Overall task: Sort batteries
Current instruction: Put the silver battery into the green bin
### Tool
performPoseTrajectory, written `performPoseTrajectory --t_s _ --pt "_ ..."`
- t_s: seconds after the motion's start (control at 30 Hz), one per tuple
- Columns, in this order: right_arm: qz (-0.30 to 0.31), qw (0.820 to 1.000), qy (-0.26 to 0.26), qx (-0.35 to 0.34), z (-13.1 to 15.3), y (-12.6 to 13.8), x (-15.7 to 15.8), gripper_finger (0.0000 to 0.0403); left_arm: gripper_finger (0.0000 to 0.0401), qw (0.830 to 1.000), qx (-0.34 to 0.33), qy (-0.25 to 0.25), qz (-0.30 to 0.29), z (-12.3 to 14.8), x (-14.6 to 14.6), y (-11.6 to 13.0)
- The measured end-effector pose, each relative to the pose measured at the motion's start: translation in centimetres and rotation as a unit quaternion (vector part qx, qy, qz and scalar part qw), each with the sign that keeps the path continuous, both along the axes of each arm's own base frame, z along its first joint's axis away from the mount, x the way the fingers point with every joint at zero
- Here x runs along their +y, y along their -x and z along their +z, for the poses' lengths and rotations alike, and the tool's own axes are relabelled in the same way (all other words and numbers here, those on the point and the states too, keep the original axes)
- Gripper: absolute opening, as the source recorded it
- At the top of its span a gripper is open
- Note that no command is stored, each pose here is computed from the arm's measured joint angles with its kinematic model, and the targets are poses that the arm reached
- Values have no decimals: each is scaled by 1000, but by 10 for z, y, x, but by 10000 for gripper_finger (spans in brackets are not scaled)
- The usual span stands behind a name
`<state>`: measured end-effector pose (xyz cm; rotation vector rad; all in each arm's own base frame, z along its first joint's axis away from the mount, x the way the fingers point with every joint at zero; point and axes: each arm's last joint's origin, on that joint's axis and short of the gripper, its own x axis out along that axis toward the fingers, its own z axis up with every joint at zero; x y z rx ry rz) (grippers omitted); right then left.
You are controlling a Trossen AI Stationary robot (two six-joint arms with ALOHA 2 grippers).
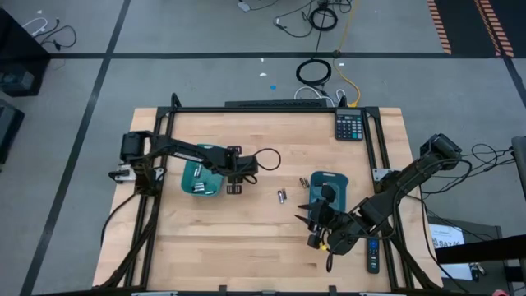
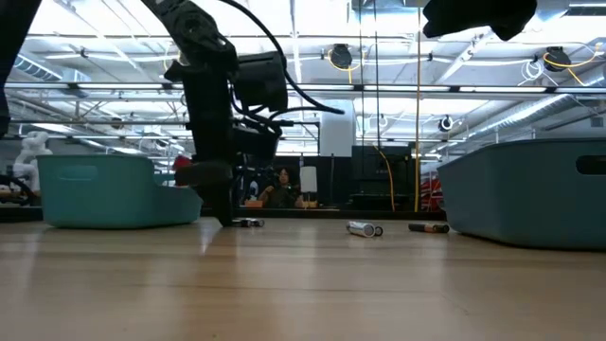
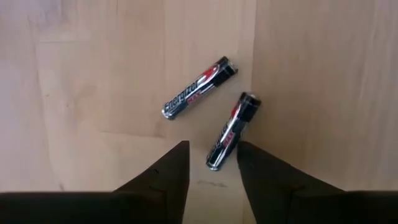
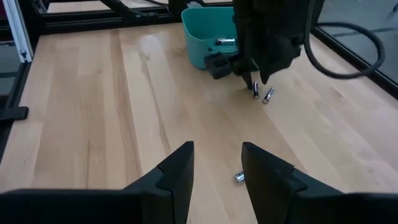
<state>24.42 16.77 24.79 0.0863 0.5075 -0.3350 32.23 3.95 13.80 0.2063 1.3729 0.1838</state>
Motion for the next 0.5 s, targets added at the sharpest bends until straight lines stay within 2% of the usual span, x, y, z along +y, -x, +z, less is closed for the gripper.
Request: performPoseTrajectory --t_s 0.1,0.23,0.4,0.5 --pt "0 1000 1 1 -1 0 0 125 114 1000 9 1 -10 -5 0 -2" --pt "0 1000 1 1 -1 0 0 125 29 1000 16 5 -21 -8 -3 -2" --pt "0 1000 0 1 -1 0 0 125 17 999 32 5 -16 7 -11 5" --pt "0 1000 0 1 -1 0 0 125 8 999 33 4 -10 37 -20 10"
